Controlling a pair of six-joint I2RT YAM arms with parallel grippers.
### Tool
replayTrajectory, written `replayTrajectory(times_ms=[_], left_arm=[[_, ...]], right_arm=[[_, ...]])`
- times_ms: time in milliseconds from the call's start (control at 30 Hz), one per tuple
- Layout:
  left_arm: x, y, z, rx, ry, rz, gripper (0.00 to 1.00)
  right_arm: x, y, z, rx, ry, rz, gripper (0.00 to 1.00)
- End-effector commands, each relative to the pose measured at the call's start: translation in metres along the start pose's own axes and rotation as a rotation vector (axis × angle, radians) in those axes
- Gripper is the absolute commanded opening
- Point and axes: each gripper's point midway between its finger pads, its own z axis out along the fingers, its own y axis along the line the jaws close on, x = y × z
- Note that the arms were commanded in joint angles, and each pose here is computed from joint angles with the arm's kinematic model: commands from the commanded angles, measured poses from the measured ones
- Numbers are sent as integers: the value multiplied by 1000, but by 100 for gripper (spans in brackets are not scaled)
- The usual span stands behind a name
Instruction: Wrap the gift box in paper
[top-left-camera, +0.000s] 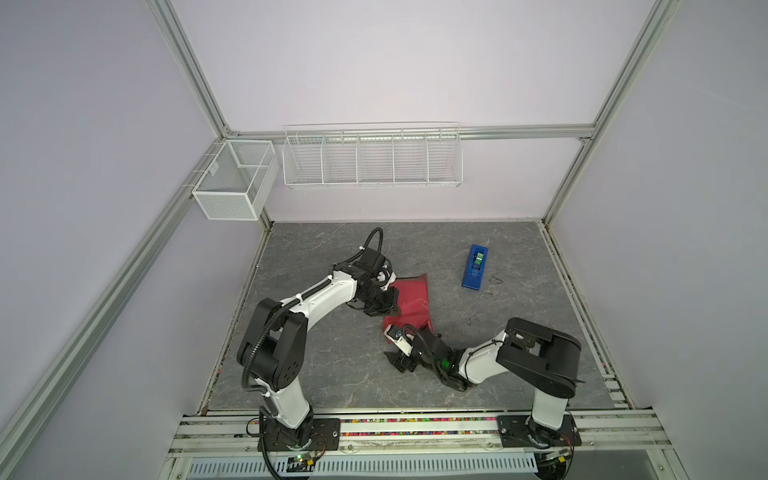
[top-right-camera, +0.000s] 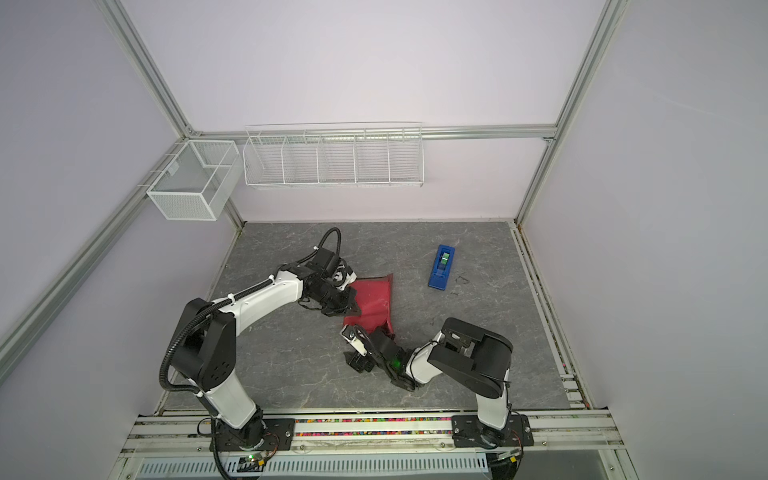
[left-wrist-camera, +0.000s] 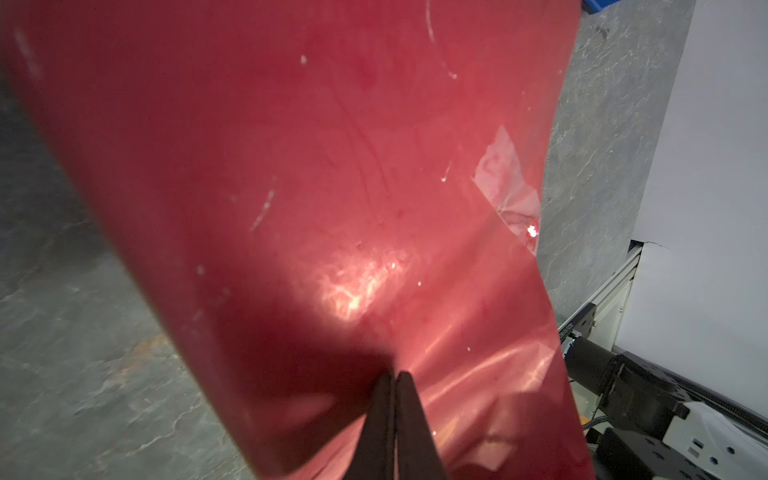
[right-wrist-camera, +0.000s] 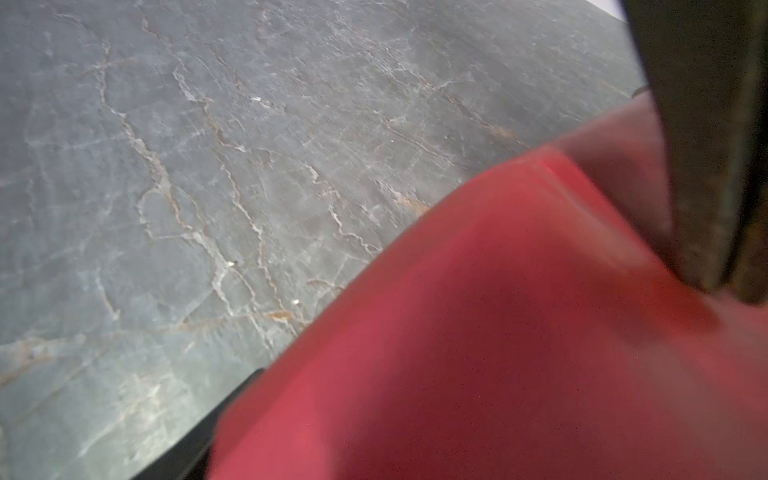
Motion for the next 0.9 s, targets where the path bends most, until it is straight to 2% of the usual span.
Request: replayTrajectory(times_ms=[0,333,867], left_arm=[[16,26,16,-90,70,-35,6],[17,31,17,-106,66,-53,6],[22,44,26,-146,94,-63,5]], right_arm=[[39,23,5,-144,145,-50,91],[33,54,11,-329,149,-96,93],[17,91,-23,-564,189,-89,98]])
